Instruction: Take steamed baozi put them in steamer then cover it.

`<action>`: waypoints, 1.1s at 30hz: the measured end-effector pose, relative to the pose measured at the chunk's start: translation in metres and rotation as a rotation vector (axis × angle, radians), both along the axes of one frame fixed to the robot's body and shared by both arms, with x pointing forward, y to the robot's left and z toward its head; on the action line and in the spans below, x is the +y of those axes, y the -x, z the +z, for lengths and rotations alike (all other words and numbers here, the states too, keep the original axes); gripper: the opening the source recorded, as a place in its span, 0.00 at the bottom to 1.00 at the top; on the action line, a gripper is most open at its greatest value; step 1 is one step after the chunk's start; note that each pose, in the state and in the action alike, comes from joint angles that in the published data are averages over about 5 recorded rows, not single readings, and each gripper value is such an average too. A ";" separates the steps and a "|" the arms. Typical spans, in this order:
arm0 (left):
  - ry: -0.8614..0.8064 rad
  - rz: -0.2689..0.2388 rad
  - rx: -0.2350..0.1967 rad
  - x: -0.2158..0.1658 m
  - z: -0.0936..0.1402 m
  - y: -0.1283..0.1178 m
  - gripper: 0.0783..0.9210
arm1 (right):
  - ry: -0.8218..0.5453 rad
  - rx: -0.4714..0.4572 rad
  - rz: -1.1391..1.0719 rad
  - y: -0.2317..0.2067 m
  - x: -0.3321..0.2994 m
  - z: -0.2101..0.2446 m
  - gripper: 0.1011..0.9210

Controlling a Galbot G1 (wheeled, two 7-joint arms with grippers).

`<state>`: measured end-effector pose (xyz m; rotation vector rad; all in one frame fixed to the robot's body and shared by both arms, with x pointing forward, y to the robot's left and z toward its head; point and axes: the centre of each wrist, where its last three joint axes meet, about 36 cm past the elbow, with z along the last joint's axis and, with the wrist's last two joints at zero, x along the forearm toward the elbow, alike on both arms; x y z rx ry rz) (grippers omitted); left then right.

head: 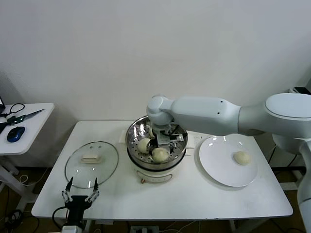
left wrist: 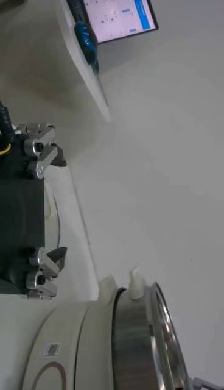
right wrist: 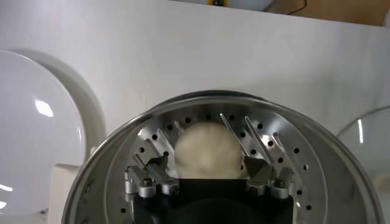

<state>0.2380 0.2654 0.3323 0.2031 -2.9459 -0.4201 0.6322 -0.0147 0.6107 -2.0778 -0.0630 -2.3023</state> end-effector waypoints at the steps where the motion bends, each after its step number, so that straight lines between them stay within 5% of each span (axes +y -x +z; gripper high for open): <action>1: 0.000 -0.001 0.000 0.000 0.000 0.000 0.88 | -0.008 -0.004 -0.012 -0.002 -0.003 0.004 0.88; 9: -0.012 -0.008 -0.004 0.001 0.005 0.000 0.88 | -0.141 -0.056 -0.234 -0.030 -0.048 0.041 0.88; 18: -0.021 -0.019 -0.010 0.002 0.008 0.000 0.88 | -0.370 -0.093 -0.816 -0.056 -0.145 0.062 0.88; 33: -0.030 -0.025 -0.006 0.000 0.009 0.001 0.88 | -0.373 -0.042 -1.432 -0.055 -0.333 -0.002 0.88</action>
